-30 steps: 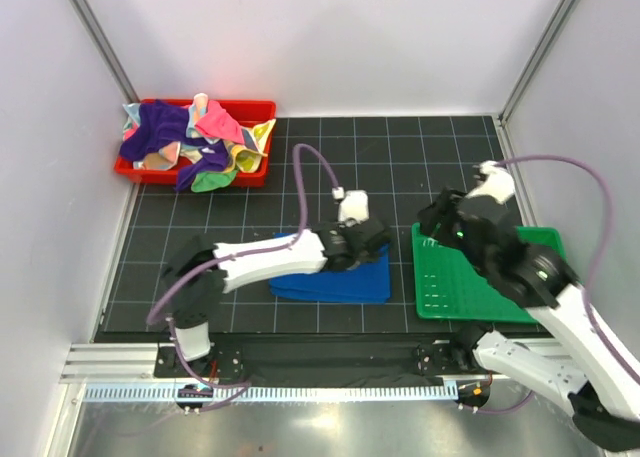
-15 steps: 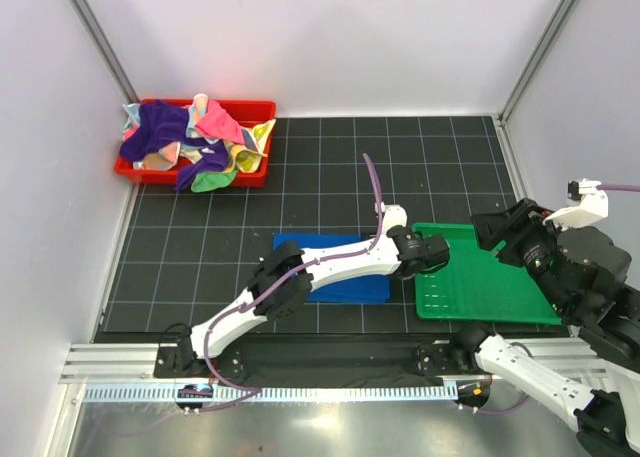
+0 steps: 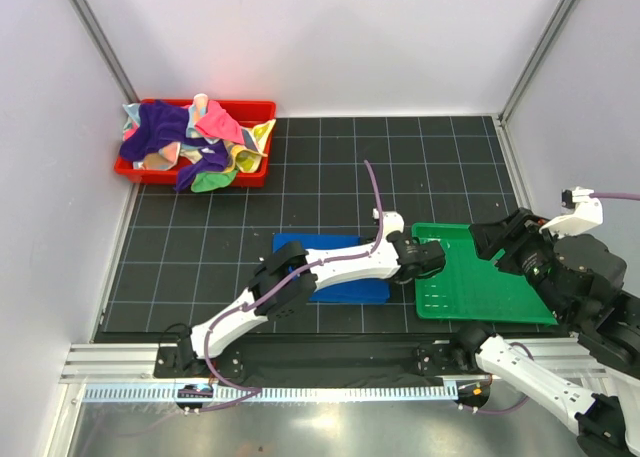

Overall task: Fold and stack the towels
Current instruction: Neatly place the folded towel into the bin

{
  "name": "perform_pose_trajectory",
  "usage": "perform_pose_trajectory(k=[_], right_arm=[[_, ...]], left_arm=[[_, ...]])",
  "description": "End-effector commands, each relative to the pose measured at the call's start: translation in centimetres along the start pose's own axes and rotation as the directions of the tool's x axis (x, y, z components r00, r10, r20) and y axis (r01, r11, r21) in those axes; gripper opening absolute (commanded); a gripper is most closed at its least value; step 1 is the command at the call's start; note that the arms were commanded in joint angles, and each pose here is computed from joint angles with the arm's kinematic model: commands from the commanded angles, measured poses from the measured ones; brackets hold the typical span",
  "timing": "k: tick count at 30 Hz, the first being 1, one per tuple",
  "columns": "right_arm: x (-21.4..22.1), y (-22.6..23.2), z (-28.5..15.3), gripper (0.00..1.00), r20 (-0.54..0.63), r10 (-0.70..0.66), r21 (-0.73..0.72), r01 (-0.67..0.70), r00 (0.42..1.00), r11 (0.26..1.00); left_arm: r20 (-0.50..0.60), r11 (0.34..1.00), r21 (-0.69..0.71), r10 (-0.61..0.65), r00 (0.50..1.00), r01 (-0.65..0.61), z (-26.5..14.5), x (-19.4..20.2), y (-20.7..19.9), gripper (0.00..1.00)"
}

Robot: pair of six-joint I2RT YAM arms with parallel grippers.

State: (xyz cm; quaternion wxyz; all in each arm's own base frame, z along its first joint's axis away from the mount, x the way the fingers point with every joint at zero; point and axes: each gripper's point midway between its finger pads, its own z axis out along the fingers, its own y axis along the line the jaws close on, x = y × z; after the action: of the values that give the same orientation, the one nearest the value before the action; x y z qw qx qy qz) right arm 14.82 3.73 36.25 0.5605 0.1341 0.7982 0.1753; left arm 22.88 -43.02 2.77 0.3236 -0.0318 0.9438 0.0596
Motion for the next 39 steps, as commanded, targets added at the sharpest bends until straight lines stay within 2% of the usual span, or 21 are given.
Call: perform_pose_trajectory(k=[1, 6, 11, 13, 14, 17, 18, 20, 21, 24, 31, 39], right_arm=[[0.2, 0.1, 0.2, 0.62, -0.003, -0.012, -0.006, 0.012, 1.000, 1.000], [0.6, 0.0, 0.5, 0.62, -0.013, -0.017, 0.003, 0.017, 1.000, 1.000], [0.6, -0.2, 0.3, 0.62, -0.011, -0.017, 0.002, 0.017, 1.000, 1.000], [0.5, -0.3, 0.1, 0.62, -0.006, -0.019, 0.006, 0.019, 1.000, 1.000], [0.4, -0.3, 0.1, 0.62, -0.007, -0.019, 0.005, 0.019, 1.000, 1.000], [0.3, -0.3, -0.1, 0.62, -0.006, -0.019, 0.004, 0.019, 1.000, 1.000], [0.4, -0.3, 0.0, 0.62, -0.010, -0.023, 0.003, 0.023, 1.000, 1.000], [0.4, -0.4, -0.1, 0.62, -0.007, -0.021, 0.003, 0.021, 1.000, 1.000], [0.4, -0.4, -0.1, 0.62, -0.008, -0.024, 0.006, 0.024, 1.000, 1.000], [0.4, -0.5, -0.2, 0.62, -0.008, -0.026, 0.006, 0.026, 1.000, 1.000], [-0.1, -0.6, -0.4, 0.62, -0.001, -0.031, 0.011, 0.031, 1.000, 0.999], [-0.7, -0.7, -1.1, 0.62, 0.009, -0.039, 0.012, 0.038, 0.999, 0.999]], left_arm=[[0.004, 0.999, 0.042, -0.007, 1.000, 0.007, 0.0, -0.1, -0.6, 0.75], [-0.012, 1.000, 0.025, 0.005, 1.000, -0.004, 0.6, 0.5, 0.0, 0.75], [-0.022, 1.000, -0.030, -0.006, 1.000, 0.006, 1.6, 1.1, 1.6, 0.66], [-0.034, 0.999, -0.046, 0.002, 0.999, -0.003, 2.2, 1.7, 2.3, 0.58], [-0.036, 0.999, -0.040, -0.004, 0.999, 0.003, 2.2, 1.6, 2.3, 0.49], [-0.045, 0.998, -0.054, 0.008, 0.999, -0.010, 2.6, 2.1, 3.2, 0.33], [-0.044, 0.999, -0.046, 0.004, 0.999, -0.006, 2.6, 2.0, 3.1, 0.24], [-0.049, 0.999, -0.036, 0.013, 0.999, -0.015, 2.5, 2.0, 3.5, 0.15], [-0.054, 1.000, -0.014, 0.005, 0.999, -0.006, 2.4, 1.9, 3.0, 0.08], [-0.053, 0.999, 0.039, 0.014, 0.999, -0.012, 1.5, 1.0, 2.9, 0.00], [-0.050, 0.975, 0.215, -0.043, 0.998, 0.053, -2.4, -2.3, 1.1, 0.00], [-0.070, 0.909, 0.398, -0.103, 0.992, 0.122, -7.7, -5.6, -1.3, 0.00]])
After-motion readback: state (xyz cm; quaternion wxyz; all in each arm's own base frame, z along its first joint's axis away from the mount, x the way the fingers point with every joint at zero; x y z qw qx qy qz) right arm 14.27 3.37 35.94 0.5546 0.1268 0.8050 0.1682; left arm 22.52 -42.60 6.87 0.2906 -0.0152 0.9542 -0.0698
